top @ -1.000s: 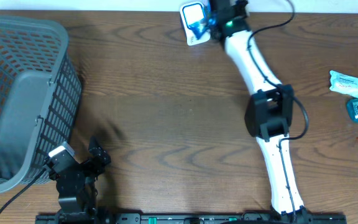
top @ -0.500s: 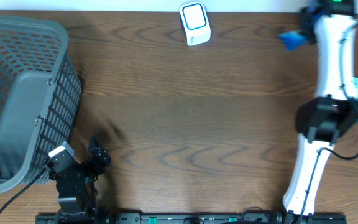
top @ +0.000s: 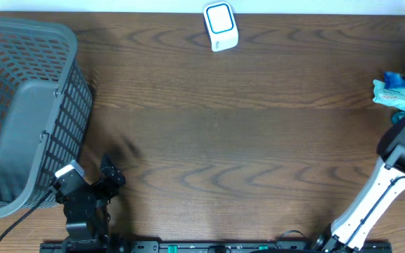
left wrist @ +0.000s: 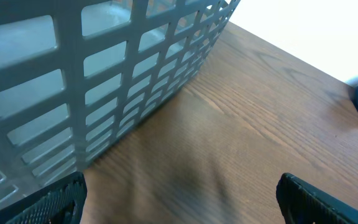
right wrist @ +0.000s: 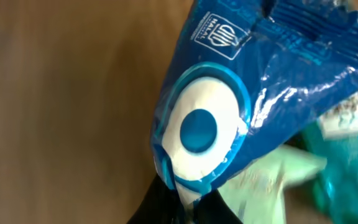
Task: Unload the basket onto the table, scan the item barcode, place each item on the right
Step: 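Carry the Oreo pack to the right table edge and release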
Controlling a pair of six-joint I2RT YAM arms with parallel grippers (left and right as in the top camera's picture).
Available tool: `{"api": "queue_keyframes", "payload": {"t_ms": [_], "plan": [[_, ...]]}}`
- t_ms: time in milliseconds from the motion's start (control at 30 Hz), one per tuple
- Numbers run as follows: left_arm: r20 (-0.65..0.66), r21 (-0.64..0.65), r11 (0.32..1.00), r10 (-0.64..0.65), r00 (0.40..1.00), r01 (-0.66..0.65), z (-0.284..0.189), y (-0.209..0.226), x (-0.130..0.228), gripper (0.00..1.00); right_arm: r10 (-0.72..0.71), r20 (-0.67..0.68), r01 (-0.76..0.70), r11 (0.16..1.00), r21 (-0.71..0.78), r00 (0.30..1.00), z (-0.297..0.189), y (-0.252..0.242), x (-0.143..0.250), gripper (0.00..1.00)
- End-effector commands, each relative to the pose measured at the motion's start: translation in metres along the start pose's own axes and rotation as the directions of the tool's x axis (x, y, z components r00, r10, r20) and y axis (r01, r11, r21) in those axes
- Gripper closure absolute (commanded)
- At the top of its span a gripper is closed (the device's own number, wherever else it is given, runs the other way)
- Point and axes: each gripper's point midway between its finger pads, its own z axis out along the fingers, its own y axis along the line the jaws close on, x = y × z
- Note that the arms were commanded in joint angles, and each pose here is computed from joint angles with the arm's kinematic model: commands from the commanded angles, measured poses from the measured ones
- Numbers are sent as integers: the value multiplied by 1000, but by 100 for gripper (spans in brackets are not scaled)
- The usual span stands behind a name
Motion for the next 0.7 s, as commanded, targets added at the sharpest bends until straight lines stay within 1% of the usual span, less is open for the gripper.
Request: {"api": "queue_keyframes", "payload": {"t_ms": [0, 67, 100, 133, 167, 233, 267, 300, 433, 500, 600, 667], "plan": [[8, -10, 1000, 14, 1000, -14, 0, 2, -2, 2, 22, 31, -22, 1000, 6, 999, 11, -10, -12, 99], [8, -10, 1000, 14, 1000, -14, 0, 2, -2, 3, 37, 35, -37, 999, 16, 999, 19, -17, -18, 99], [8, -10, 1000, 14, 1000, -14, 0, 2, -2, 2, 41, 35, -42, 999, 22, 999, 21, -20, -20, 96], [8, -10, 1000, 14, 1000, -14, 0, 2, -2, 2, 44, 32, -45, 999, 22, 999, 22, -21, -22, 89], [8, -10, 1000, 14, 1000, -14, 0, 2, -2, 2, 48, 27, -49, 999, 18, 998, 22, -21, -23, 76], [8, -10, 1000, 14, 1000, -14, 0, 2, -2, 2, 43, 2, -43, 999, -5, 999, 19, -17, -25, 35], [8, -10, 1000, 14, 1000, -14, 0, 2, -2, 2, 28, -16, -29, 999, -23, 999, 17, -13, -26, 12], [8, -10, 1000, 14, 1000, -14, 0, 2, -2, 2, 5, -41, -7, 999, -52, 999, 12, -6, -26, 1], [8, -10, 1000, 14, 1000, -14, 0, 2, -2, 2, -135, -147, 101, 971, -215, 980, -26, 22, -25, 1], [8, -10, 1000, 14, 1000, -14, 0, 2, -2, 2, -173, -172, 119, 950, -289, 970, -60, 34, -27, 1], [8, -10, 1000, 14, 1000, -14, 0, 2, -2, 2, -216, -148, 142, 908, -394, 965, -114, 53, -30, 1], [8, -10, 1000, 14, 1000, -14, 0, 2, -2, 2, -268, -94, 195, 863, -465, 959, -159, 66, -30, 1]]}}
